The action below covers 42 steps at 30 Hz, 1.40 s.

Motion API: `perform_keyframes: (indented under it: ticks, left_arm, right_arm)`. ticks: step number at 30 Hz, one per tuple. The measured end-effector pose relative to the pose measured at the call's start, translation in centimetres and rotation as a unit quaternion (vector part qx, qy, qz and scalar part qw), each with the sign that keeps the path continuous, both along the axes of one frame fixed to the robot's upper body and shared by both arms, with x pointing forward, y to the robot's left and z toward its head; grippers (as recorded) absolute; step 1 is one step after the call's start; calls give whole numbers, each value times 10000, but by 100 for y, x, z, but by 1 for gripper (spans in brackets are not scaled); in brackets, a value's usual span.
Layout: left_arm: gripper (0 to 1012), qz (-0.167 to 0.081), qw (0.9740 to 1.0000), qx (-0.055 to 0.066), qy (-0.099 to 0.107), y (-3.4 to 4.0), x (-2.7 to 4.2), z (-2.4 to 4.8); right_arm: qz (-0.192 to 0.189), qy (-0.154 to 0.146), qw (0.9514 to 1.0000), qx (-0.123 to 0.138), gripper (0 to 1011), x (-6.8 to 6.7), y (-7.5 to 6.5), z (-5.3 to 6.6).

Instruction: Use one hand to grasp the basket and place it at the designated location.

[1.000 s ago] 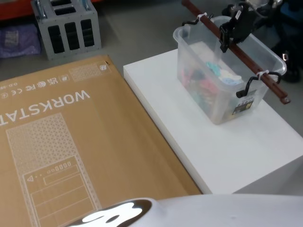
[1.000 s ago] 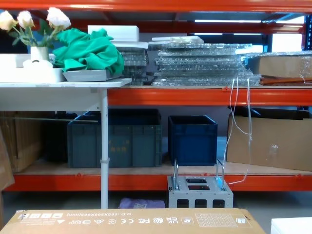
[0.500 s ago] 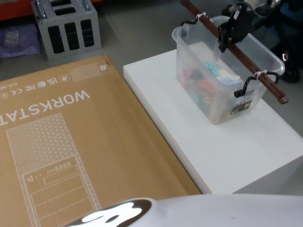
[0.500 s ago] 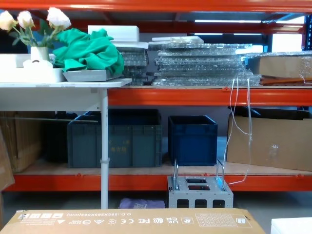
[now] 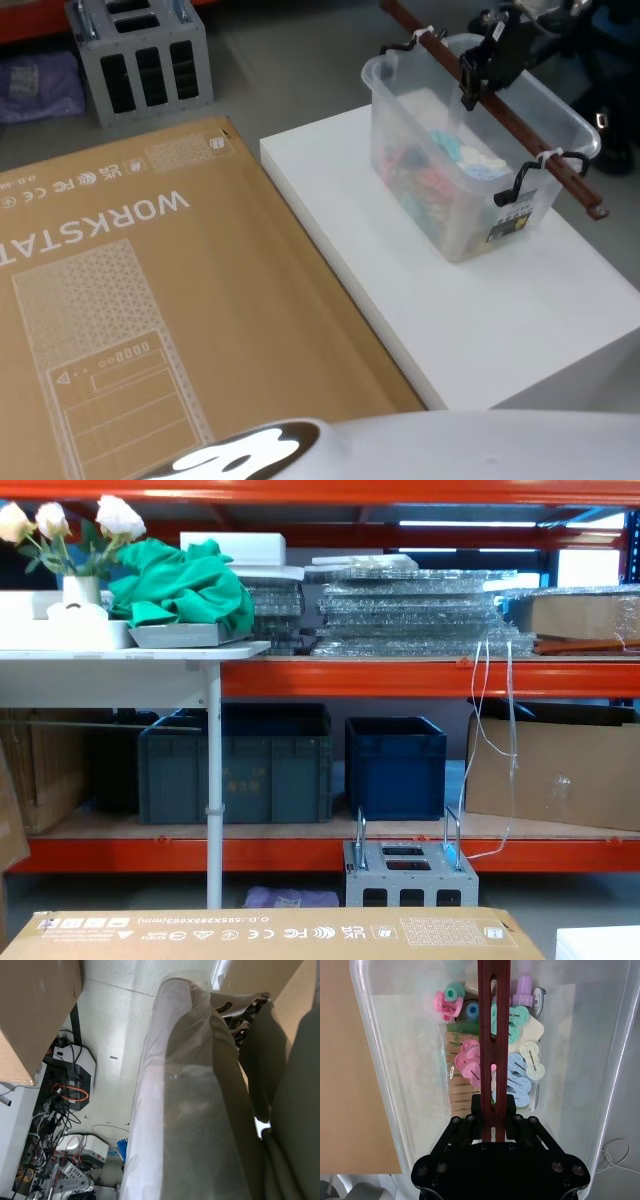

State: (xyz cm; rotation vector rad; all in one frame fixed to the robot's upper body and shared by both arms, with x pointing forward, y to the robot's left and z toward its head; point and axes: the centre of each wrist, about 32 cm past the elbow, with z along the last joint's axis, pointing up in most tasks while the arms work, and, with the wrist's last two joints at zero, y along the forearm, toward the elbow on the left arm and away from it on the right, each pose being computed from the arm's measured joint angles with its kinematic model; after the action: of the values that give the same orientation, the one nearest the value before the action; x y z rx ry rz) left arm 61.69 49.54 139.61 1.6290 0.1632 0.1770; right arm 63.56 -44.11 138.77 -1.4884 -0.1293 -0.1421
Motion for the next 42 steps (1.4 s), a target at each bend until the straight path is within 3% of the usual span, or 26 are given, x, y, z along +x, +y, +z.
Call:
perform_keyframes:
  ticks: [7,22,32,42]
  left_arm:
    - [0,0,10000,0,0,0,0,0]
    - [0,0,10000,0,0,0,0,0]
    - [0,0,10000,0,0,0,0,0]
    - [0,0,10000,0,0,0,0,0]
  right_arm:
    - [104,-142,9998,-15,234,-23,33,104]
    - [341,-541,9978,-155,234,-95,160,445]
    - [637,-1000,9925,-292,234,-166,300,750]
    - [1132,-1264,9847,-405,234,-179,546,906]
